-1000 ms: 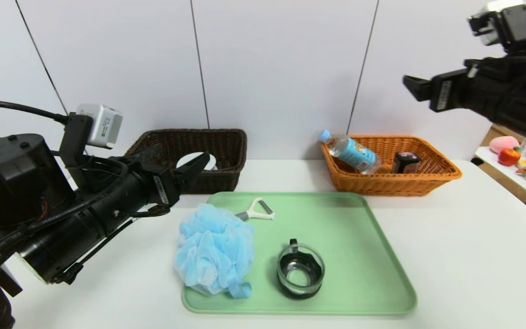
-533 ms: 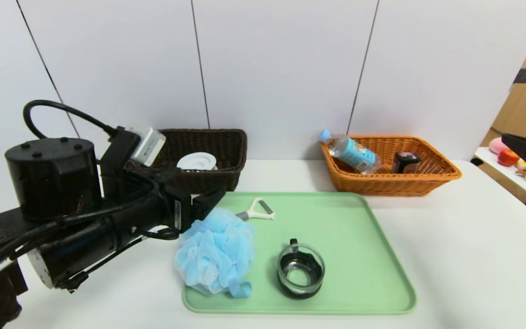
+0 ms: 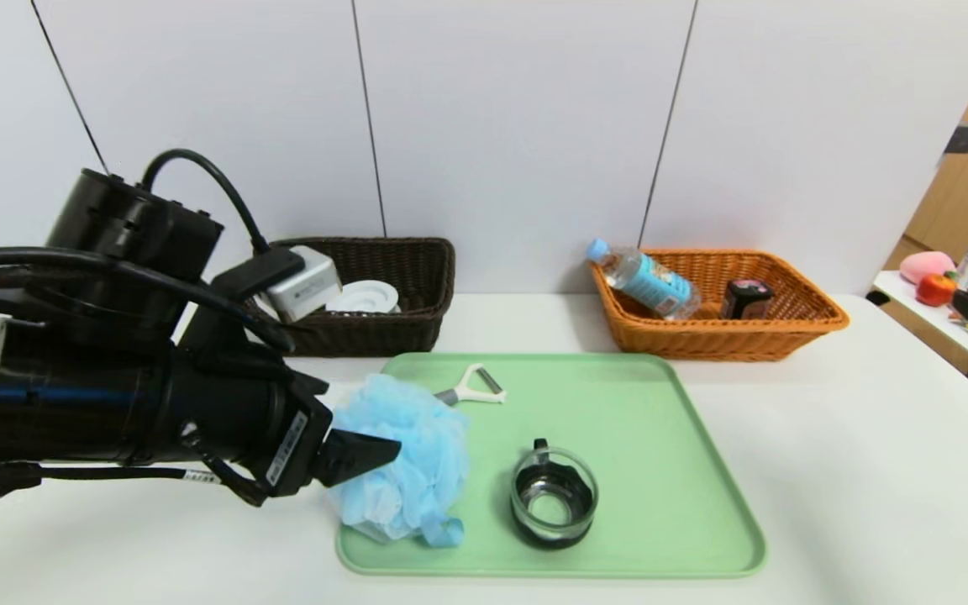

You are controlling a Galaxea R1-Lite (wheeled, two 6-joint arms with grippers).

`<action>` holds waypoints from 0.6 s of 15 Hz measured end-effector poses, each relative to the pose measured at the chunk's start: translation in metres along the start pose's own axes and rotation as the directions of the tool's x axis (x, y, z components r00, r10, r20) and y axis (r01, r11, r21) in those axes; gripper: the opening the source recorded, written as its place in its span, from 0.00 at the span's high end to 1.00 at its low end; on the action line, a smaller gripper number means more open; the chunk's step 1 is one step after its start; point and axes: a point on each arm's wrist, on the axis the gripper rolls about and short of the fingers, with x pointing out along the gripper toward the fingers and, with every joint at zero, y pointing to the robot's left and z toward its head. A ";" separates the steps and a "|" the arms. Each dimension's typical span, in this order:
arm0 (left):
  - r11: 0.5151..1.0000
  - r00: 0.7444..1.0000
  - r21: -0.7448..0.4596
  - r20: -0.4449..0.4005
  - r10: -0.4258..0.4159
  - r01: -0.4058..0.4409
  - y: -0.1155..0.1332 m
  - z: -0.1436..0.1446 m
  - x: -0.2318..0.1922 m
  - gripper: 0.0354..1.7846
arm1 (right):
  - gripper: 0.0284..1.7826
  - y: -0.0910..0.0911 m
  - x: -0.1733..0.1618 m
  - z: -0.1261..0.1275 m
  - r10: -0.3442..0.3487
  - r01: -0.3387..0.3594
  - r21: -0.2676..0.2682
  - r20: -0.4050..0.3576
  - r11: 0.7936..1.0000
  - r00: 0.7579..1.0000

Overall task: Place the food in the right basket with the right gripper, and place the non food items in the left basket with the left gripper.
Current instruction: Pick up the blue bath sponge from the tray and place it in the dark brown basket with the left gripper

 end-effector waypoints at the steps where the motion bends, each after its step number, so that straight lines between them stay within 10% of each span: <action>1: 1.000 1.000 0.001 -0.013 -0.008 0.008 -0.001 -0.002 0.006 0.06 | 0.05 -0.001 -0.001 0.000 -0.006 0.006 0.013 -0.002 1.000 1.000; 9: 0.999 1.000 0.035 0.002 -0.008 0.008 -0.002 -0.016 0.054 0.06 | 0.05 -0.002 -0.002 -0.001 -0.004 0.004 0.020 -0.001 1.000 1.000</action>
